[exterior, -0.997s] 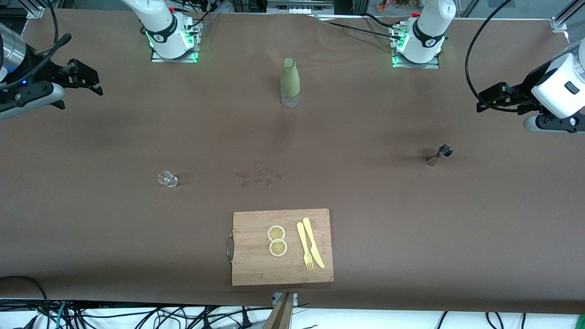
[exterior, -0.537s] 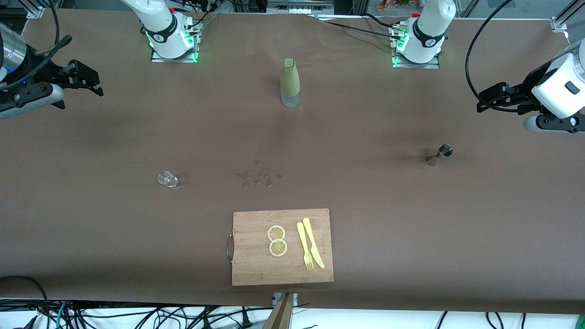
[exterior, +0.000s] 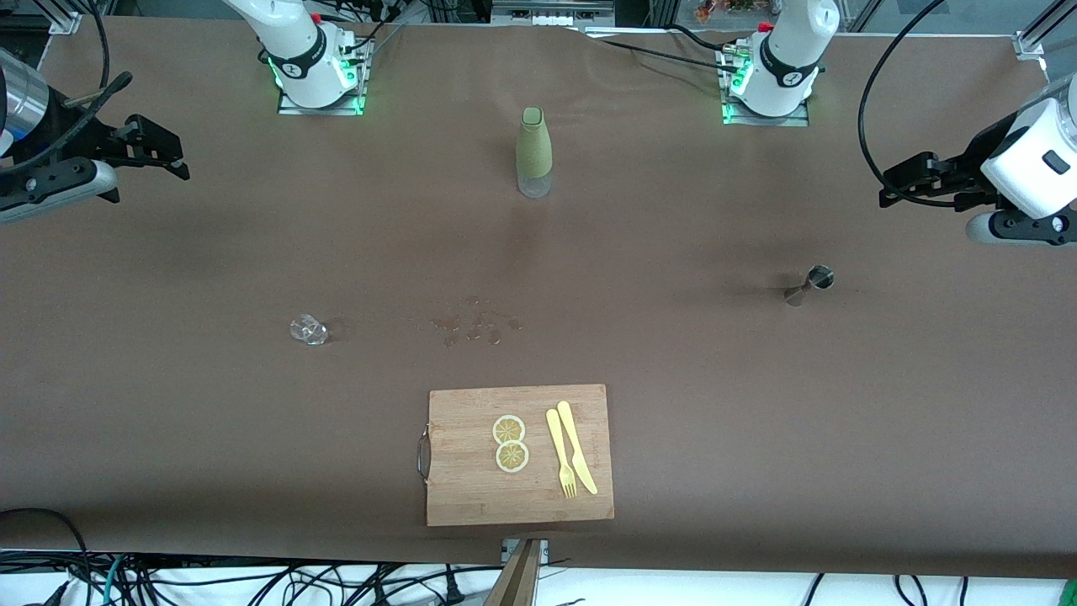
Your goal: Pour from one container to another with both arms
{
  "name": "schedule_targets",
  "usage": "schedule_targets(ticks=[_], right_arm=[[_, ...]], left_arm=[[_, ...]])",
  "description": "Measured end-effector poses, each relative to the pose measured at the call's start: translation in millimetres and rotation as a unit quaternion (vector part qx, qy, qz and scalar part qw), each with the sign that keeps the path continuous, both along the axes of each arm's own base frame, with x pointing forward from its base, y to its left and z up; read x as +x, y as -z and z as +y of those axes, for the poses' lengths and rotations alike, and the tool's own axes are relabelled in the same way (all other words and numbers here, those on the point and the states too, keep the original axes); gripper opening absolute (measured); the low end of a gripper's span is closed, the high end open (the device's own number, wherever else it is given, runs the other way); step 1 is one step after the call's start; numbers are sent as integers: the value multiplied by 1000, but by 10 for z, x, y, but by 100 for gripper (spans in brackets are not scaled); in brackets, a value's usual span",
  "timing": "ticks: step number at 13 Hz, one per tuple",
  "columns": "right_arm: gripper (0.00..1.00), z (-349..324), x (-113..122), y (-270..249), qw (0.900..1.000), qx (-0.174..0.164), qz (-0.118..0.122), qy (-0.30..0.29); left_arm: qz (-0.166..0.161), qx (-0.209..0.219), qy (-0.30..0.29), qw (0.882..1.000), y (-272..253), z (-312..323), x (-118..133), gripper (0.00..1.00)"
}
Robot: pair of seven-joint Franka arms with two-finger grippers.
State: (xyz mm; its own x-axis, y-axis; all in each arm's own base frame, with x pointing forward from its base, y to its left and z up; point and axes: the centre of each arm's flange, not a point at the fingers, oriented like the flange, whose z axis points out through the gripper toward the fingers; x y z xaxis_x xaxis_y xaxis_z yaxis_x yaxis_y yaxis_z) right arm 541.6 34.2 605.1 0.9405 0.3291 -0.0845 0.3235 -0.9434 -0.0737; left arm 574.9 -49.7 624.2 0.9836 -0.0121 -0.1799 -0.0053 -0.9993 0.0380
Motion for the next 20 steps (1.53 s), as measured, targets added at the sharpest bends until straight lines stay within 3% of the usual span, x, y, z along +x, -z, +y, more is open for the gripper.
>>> schedule_targets(ticks=[11,15,20], right_arm=[[100,-7,8,47,1000,0,5,1],[100,-15,11,53,1000,0,5,2],[100,-16,23,80,1000,-1,8,3]], left_arm=[[16,-5,-7,1000,185,113,101,100],[24,-45,63,997,449,642,250,100],[38,-114,130,984,902,1013,414,100]])
